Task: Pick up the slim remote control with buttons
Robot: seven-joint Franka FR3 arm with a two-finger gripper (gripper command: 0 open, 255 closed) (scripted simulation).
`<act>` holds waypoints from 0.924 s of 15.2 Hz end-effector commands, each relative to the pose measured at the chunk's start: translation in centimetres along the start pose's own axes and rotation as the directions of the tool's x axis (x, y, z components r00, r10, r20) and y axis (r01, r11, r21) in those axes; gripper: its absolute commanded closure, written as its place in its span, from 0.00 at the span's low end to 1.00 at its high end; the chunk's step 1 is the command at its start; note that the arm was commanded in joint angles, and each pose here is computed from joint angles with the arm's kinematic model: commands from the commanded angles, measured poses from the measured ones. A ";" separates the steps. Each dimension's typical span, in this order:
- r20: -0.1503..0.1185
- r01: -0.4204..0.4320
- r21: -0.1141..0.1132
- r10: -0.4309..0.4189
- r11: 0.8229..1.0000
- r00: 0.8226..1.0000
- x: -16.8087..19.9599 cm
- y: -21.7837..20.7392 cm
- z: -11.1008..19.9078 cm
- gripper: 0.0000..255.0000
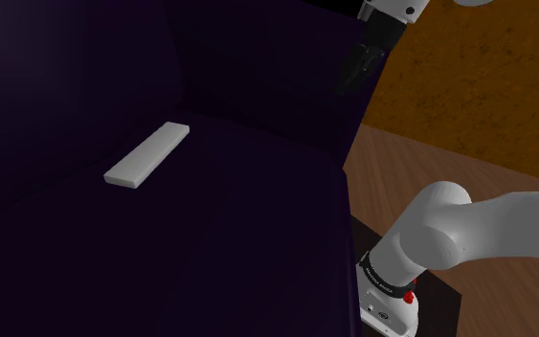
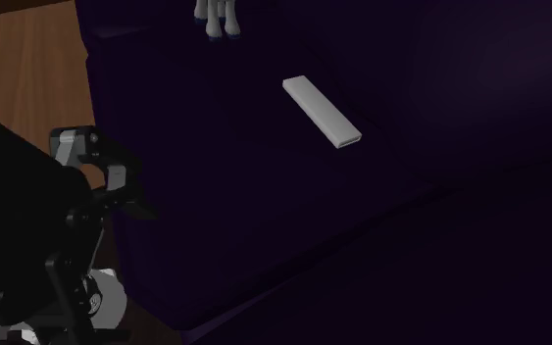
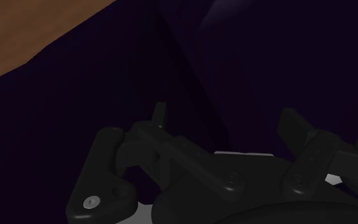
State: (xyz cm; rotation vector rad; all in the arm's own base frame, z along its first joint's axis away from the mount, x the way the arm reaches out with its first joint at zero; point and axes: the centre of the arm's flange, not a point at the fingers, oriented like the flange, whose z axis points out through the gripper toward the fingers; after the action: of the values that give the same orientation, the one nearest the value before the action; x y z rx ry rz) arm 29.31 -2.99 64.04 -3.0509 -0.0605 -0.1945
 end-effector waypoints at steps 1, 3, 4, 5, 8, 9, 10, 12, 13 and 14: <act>0.000 0.000 0.000 0.000 1.000 1.000 0.0 0.0 0.0 0.00; 0.009 -0.029 -0.011 0.030 1.000 1.000 0.3 -2.7 0.6 0.00; 0.014 -0.044 -0.016 0.044 0.999 0.999 0.5 -4.1 0.9 0.00; 0.018 -0.059 -0.022 0.059 0.998 0.998 0.6 -5.4 1.2 0.00; 0.031 -0.102 -0.039 0.104 0.994 0.994 1.3 -9.5 2.3 0.00; 0.035 -0.117 -0.044 0.118 0.992 0.992 1.6 -10.8 2.6 0.00; 0.039 -0.131 -0.050 0.133 0.990 0.990 1.9 -12.1 3.0 0.00; 0.047 -0.160 -0.062 0.163 0.985 0.986 2.5 -14.8 3.7 0.00; 0.051 -0.174 -0.068 0.178 0.982 0.983 2.8 -16.1 4.1 0.00; 0.055 -0.188 -0.074 0.192 0.979 0.980 3.2 -17.4 4.5 0.00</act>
State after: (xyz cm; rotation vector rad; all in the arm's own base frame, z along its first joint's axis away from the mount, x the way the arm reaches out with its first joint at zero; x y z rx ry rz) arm 32.10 13.16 61.65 -3.1030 0.2114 -0.0998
